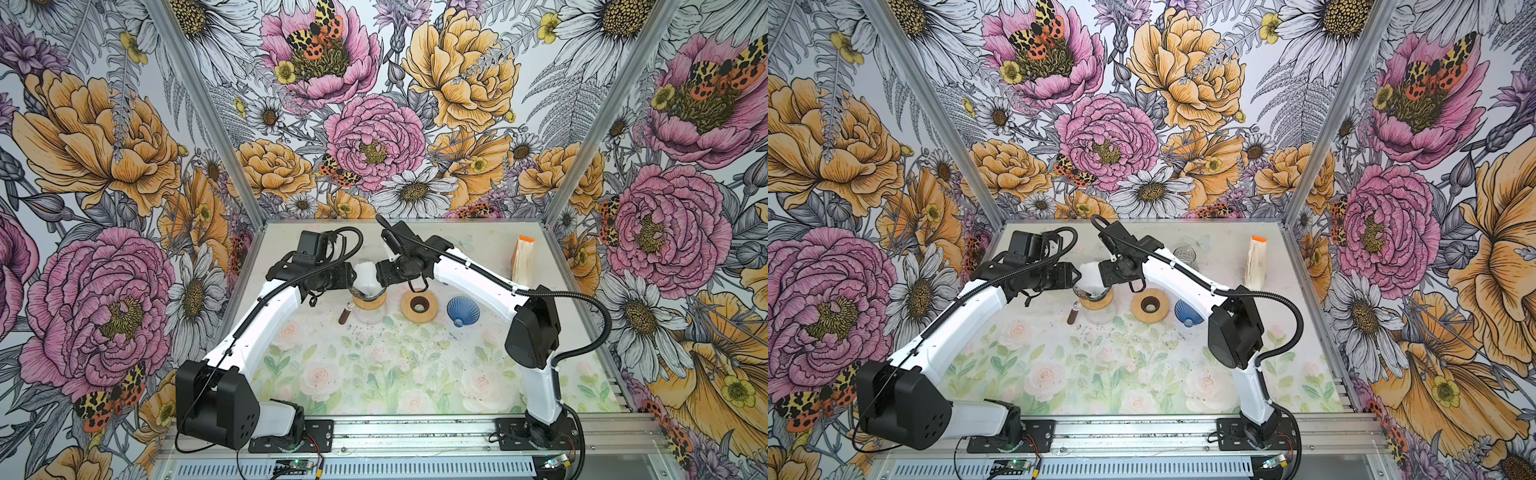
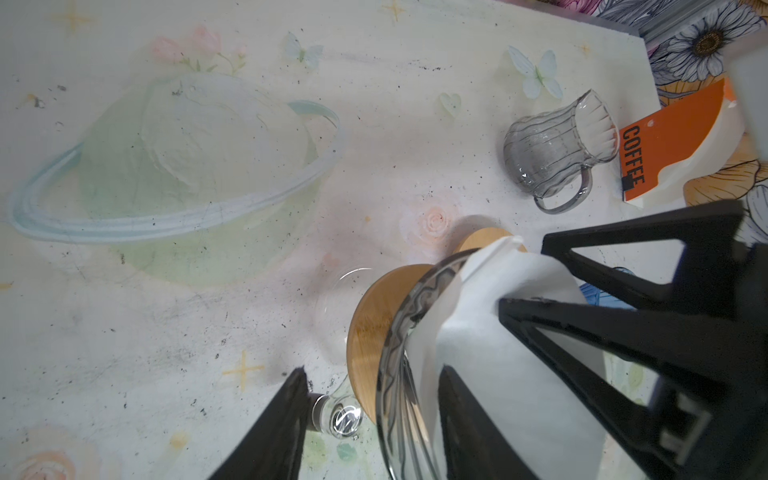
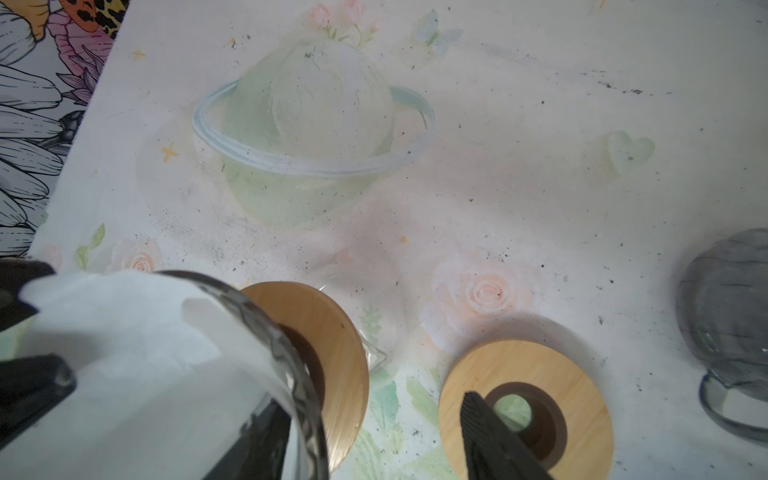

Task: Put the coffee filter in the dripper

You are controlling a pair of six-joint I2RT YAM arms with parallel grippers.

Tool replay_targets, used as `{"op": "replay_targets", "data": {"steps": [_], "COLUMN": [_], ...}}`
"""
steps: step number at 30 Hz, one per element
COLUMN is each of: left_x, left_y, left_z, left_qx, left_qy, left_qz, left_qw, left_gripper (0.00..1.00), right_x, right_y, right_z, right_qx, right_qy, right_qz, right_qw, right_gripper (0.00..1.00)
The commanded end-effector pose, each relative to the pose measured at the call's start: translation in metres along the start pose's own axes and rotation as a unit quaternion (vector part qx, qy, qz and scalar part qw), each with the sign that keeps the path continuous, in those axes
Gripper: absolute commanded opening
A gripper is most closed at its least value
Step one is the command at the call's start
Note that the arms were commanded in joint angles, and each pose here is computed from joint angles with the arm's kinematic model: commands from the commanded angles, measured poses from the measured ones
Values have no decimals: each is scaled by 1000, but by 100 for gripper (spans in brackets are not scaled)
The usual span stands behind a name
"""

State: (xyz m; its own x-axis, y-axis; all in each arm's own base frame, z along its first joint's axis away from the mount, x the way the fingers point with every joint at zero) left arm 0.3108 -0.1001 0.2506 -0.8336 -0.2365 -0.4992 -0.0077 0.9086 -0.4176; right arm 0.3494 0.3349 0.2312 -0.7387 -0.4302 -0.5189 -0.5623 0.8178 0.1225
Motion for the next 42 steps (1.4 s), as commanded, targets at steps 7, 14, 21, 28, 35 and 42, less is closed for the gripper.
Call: {"op": "replay_targets", "data": {"steps": [7,14,21,28,35,42], "left_x": [4,6,5,-7,-14,-7], "left_y": [9,10,10,-4,-25,-30], "left_z": [2,4,4,-12,-31,-22], "left_qx": [-11,-13,-12,21,59,62], "left_qy": [3,7,6,-14,-33,-16], "left_qz": [5,5,5,0,-10,-16], "left_qw": [1000,1000,1000,1000,998,998], "left_gripper": [51,51,51,53,55,57], "right_x": [1,3,6,-4,-14,-17], "right_y": [-4,-2,-1,6,15,16], "right_z": [-3,4,10,-6,-20,-30], "right_qx": [9,-2,-12,-29,-42,-40], "right_qy": [-1,8,17,-4,-27,-38], "right_qz": [4,2,2,-7,-21,-24], "right_qw": [1000,1000,1000,1000,999,998], "right_gripper": [67,67,67,67,67,67]}}
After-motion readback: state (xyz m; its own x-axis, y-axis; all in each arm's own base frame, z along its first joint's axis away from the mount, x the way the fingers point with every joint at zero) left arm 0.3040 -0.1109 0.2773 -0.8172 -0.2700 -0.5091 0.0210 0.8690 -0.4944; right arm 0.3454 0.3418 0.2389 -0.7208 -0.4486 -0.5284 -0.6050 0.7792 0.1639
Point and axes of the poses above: each gripper's point midway between its finger pads, its own z axis out along the fingers, its own y axis along the line the jaws close on, x = y × z, the point moved 7 cm from there along -z, back along the fingers, and after that the axes turned 10 degrees about -z, right-handed, at the moved point
